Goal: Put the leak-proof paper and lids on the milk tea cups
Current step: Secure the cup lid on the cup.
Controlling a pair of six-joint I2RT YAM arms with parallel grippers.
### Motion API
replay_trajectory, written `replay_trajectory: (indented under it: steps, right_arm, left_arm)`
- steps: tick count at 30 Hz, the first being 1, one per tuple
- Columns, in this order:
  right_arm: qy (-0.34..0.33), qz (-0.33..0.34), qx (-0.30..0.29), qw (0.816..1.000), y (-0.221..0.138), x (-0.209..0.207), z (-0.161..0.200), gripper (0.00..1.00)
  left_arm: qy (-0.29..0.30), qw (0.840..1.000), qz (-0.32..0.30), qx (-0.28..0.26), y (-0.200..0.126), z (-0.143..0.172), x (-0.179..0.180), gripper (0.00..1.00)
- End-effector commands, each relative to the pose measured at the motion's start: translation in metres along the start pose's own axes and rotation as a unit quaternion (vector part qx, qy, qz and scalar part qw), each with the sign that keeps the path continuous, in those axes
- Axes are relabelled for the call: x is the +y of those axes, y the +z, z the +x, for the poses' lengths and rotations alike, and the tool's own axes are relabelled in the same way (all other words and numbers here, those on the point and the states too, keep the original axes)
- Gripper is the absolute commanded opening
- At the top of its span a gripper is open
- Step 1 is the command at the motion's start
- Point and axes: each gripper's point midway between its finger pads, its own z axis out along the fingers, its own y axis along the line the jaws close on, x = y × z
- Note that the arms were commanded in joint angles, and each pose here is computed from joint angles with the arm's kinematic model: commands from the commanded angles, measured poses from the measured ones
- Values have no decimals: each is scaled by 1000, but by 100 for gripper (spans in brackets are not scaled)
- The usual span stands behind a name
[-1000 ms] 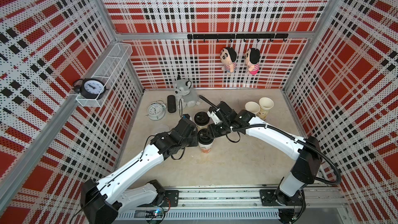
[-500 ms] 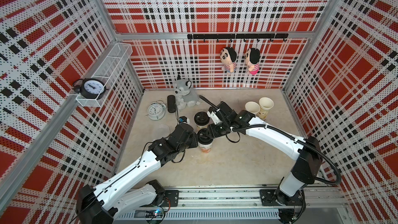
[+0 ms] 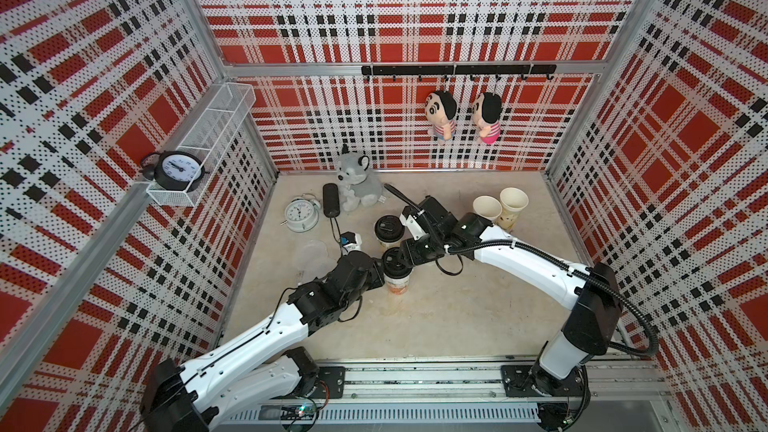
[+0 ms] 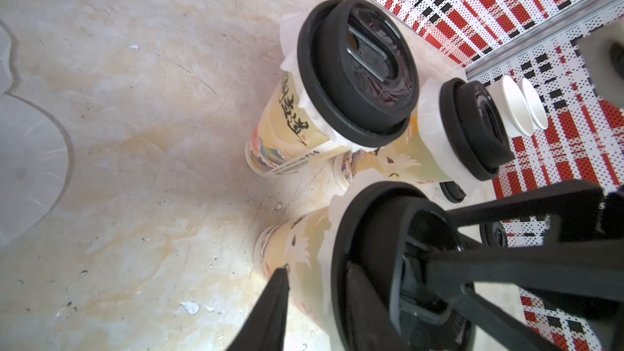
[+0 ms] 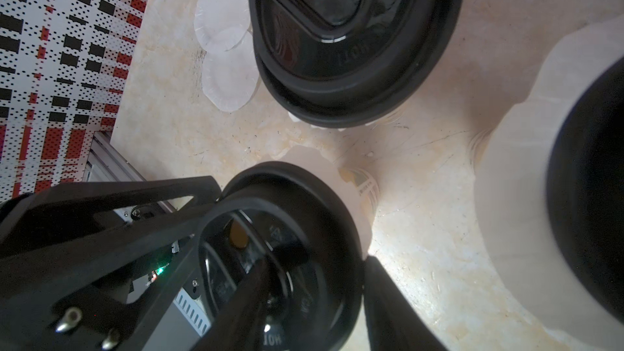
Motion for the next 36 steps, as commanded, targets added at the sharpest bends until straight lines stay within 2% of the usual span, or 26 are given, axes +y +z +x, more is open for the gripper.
replay_trajectory:
  steps: [1,14,23,27,36]
  right_arm:
    - [3,57,87,995,21,-27,48,47]
    - [7,65,83,994,19,-30,49,47]
    - [6,67,69,995,12,-26,39,47]
    - [2,69,58,996,6,-22,27,48]
    - [-13,69,30,997,-6,-9,-2,51]
  left_arm:
    - [52,981,-93,164,-2,83,58,34]
    - [94,988,-79,91,-3,3,14,44]
    - [108,992,-55,26,-18,-59,-17,46]
    - [110,993,-51,11,-22,-73,-22,46]
    - [104,993,-55,12,-19,-74,-10,46]
